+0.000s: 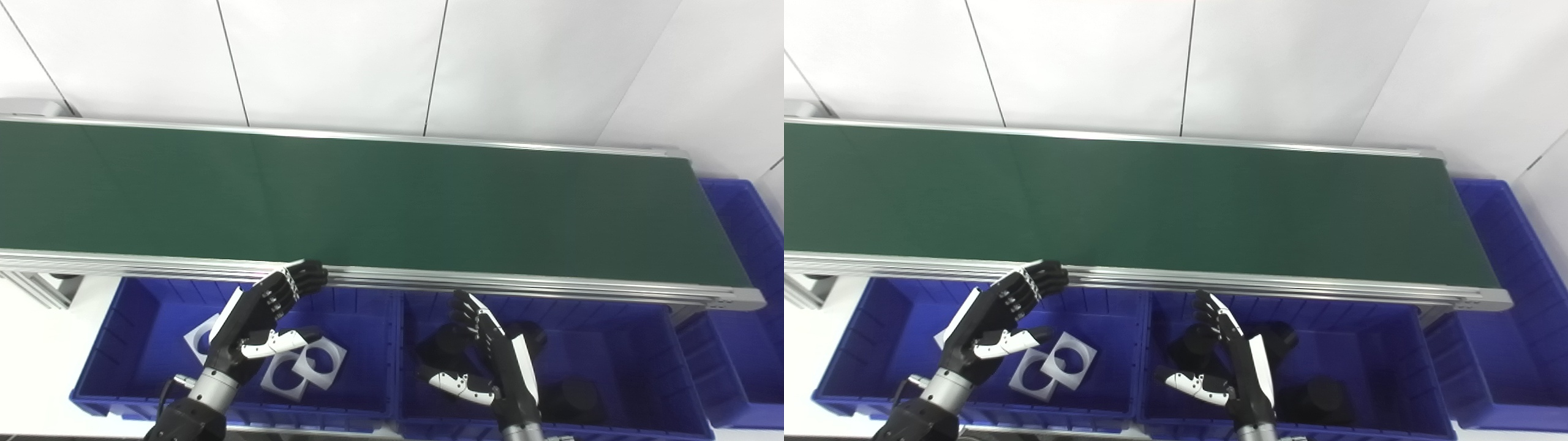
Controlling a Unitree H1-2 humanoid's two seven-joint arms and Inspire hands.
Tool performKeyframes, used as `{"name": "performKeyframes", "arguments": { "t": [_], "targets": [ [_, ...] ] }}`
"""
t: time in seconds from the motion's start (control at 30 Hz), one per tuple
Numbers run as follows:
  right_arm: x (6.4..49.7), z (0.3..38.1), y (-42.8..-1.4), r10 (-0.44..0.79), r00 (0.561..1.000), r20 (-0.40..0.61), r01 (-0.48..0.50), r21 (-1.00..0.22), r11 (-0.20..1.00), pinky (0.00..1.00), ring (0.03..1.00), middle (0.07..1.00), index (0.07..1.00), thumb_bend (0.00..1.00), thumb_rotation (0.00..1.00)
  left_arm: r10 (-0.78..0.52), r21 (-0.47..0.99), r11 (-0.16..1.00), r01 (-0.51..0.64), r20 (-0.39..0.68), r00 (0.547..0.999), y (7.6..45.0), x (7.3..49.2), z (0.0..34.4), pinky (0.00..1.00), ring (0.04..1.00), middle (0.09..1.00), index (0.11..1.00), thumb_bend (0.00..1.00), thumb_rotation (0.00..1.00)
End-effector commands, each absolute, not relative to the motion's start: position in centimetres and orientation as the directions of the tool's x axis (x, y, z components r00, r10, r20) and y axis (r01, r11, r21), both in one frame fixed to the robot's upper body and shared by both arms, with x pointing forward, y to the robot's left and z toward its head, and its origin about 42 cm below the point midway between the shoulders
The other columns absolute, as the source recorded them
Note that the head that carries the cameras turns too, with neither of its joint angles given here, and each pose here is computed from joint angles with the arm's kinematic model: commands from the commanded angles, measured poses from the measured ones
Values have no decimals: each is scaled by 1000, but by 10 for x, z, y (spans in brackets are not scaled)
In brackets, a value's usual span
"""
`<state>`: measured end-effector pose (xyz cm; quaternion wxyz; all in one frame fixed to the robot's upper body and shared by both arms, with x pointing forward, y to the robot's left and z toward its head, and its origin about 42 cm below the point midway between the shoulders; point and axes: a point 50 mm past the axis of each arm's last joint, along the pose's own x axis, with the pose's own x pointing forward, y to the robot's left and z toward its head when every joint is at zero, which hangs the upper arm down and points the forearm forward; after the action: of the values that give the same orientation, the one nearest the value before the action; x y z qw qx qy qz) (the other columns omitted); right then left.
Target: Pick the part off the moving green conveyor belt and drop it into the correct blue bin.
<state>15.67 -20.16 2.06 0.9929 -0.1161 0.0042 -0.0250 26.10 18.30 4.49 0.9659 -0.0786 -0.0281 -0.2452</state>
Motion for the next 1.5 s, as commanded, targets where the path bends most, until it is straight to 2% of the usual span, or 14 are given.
{"name": "performKeyframes", "arguments": {
  "t": [0.0,0.27,0.4,0.5,0.6,0.83,1.03,1.2,1.47],
  "targets": [
    [160,29,-202,-49,996,75,64,-216,974,709,804,833,865,656,90,-453,-142,868,476,167,876,180,268,52,887,835,819,798,706,186],
    [161,27,-205,-69,995,79,84,-209,974,705,801,836,867,672,71,-453,-120,878,464,109,885,181,265,38,969,902,880,819,665,71],
    [164,28,-206,-75,994,86,91,-211,973,705,797,838,872,671,76,-447,-92,885,456,104,889,181,263,33,979,902,875,814,675,61],
    [165,28,-207,-81,993,91,99,-211,972,708,797,841,872,672,88,-467,-13,882,471,117,877,181,260,34,992,909,886,822,695,83],
    [165,26,-207,-85,992,90,103,-219,970,712,800,844,874,669,100,-477,22,878,478,124,870,179,257,35,1000,920,895,828,715,57],
    [165,25,-209,-88,992,93,107,-225,968,717,796,842,875,665,106,-476,18,879,477,115,872,178,255,32,1000,921,888,821,714,11],
    [163,26,-209,-80,992,94,100,-228,969,714,795,838,867,665,101,-473,36,881,472,109,874,178,254,36,1000,918,882,820,711,36],
    [162,26,-209,-72,993,89,90,-222,971,718,800,835,854,666,75,-476,46,880,474,86,875,180,254,38,998,901,877,822,679,1],
    [164,26,-210,-69,994,90,87,-220,972,721,801,836,853,671,79,-468,29,884,467,63,882,183,253,39,998,887,873,828,689,0]
  ]
}}
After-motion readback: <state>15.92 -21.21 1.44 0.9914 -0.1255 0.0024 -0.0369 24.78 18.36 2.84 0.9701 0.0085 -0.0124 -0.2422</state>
